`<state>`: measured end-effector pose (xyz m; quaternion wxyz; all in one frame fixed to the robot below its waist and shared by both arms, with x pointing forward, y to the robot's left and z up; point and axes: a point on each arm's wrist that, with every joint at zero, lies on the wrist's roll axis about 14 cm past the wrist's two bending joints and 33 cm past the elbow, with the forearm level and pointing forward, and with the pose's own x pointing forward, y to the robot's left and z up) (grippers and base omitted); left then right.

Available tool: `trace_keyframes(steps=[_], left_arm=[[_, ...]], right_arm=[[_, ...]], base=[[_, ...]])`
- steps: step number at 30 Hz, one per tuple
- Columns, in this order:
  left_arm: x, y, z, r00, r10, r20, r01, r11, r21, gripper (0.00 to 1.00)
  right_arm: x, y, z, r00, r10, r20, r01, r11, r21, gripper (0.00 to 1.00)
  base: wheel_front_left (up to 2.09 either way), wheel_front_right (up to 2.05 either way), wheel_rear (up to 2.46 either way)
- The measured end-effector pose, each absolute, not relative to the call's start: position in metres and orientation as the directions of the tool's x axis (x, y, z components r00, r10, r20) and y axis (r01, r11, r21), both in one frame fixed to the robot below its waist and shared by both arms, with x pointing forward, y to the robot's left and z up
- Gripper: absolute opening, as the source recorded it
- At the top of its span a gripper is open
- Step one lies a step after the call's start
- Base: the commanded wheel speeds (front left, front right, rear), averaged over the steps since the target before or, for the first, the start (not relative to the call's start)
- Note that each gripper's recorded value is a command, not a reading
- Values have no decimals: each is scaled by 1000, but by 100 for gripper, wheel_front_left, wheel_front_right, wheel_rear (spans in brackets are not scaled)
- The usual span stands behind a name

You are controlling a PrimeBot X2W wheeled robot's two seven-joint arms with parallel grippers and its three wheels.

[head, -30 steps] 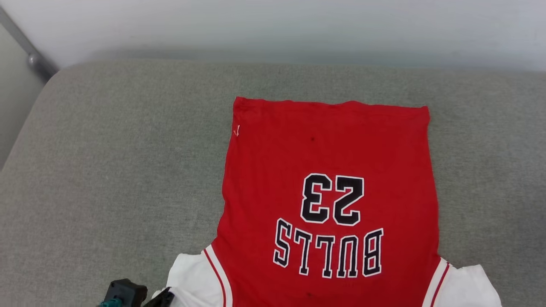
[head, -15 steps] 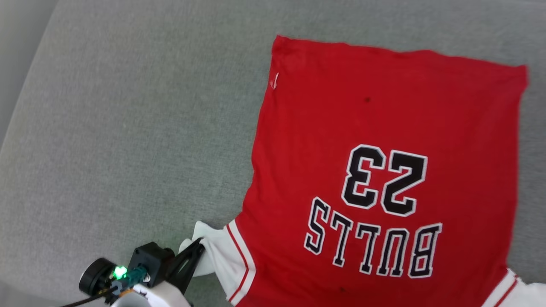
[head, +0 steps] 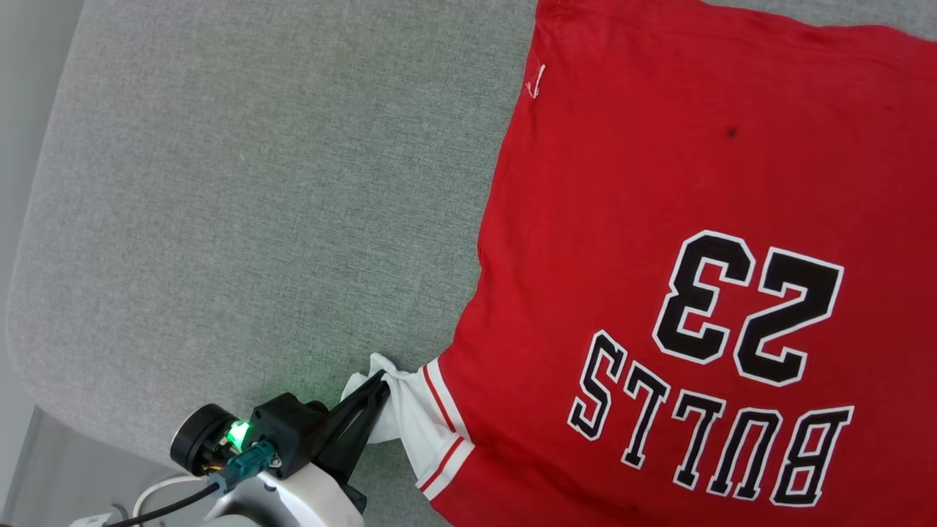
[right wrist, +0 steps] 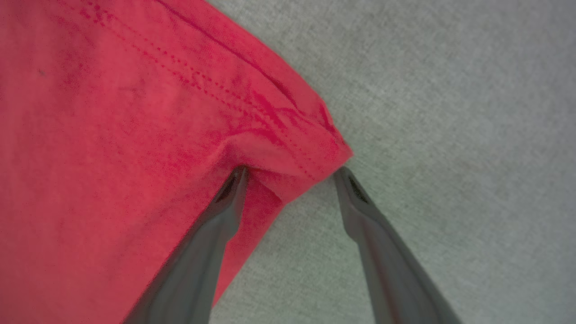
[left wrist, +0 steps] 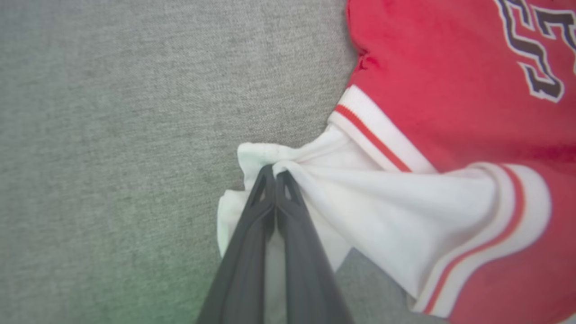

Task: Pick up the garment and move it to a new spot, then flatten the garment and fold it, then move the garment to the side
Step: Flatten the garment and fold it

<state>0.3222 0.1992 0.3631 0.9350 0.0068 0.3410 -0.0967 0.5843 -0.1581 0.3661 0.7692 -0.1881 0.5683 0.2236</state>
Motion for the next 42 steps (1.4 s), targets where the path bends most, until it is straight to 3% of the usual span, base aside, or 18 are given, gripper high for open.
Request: trace_keyframes(steps=[4,5,6,7,13,21,27,35,42], left_arm=[[321,198,360,744,-181,-643,189,980,-57,0],[321,198,359,743,-182,-644,191,980,-57,0],[322,198,359,743,-185,-643,193,979,-59,0],[321,198,359,744,-187,-642,195,979,-60,0],[319,198,365,761,-182,-622,183,981,-64,0],[300,208,377,781,-156,-605,161,986,-46,0],[293,206,393,809,-166,-564,171,984,-44,0],[297,199,402,821,-195,-536,206,978,-40,0],[306,186,403,815,-247,-525,261,964,-49,0]], right_arm=[[583,-158,358,244,133,-961,-560,828,-28,100],[583,-158,358,247,134,-960,-562,827,-29,80],[583,-158,359,251,133,-959,-566,824,-33,27],[583,-157,361,256,133,-958,-570,821,-38,0],[581,-151,386,327,159,-931,-586,808,-68,0],[566,-153,461,470,200,-860,-609,779,-152,0],[527,-173,502,523,203,-828,-632,744,-217,0],[440,-241,492,459,134,-879,-610,766,-202,0],[334,-293,436,259,83,-962,-549,832,-76,0]], base=[[0,0,0],[0,0,0],[0,0,0],[0,0,0],[0,0,0],[0,0,0],[0,0,0],[0,0,0],[0,0,0]])
